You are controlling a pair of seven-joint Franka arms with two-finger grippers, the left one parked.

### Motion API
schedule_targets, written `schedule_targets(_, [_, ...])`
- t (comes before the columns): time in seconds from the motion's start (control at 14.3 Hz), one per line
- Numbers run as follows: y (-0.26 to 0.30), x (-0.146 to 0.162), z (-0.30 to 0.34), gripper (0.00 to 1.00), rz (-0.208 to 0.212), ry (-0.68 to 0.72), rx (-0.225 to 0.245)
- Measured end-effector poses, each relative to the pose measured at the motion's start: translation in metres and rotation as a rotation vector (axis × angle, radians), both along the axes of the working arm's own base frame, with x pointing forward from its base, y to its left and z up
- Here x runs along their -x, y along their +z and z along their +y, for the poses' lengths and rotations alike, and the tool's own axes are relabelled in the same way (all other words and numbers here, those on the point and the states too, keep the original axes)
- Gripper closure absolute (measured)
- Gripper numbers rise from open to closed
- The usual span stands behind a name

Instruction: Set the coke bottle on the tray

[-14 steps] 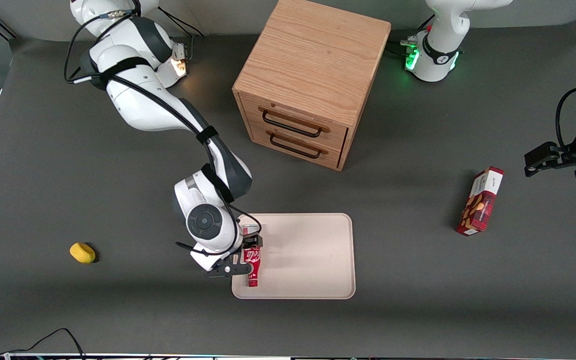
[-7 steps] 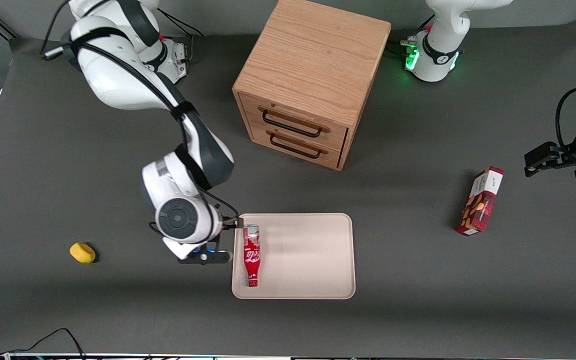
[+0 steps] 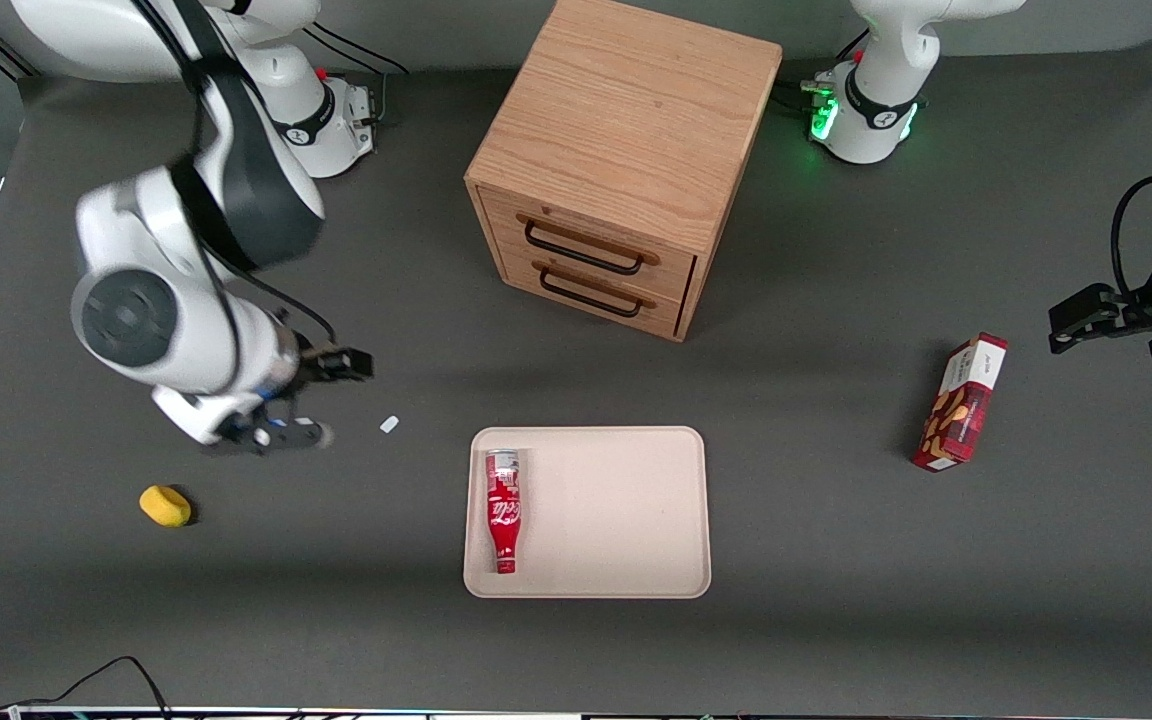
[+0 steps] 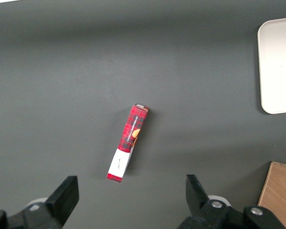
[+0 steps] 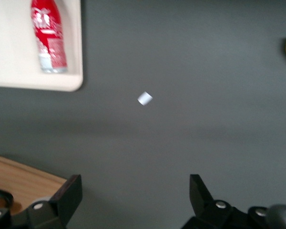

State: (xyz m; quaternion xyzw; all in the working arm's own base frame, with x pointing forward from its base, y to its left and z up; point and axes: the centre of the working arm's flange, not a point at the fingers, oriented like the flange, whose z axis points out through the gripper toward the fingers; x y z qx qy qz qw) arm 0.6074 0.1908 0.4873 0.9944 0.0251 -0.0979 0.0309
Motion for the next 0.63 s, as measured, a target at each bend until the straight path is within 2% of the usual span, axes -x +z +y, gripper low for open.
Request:
schedule_targets(0.28, [0.06,0.064,-0.06,0.0,-0.063,-0.021,-0.016])
schedule_targets(0.49, [0.103,0.099,-0.126,0.0,-0.093,-0.029,-0.117])
schedule_targets(0.63, [0.116,0.109,-0.145,0.0,-0.107,-0.033,-0.124])
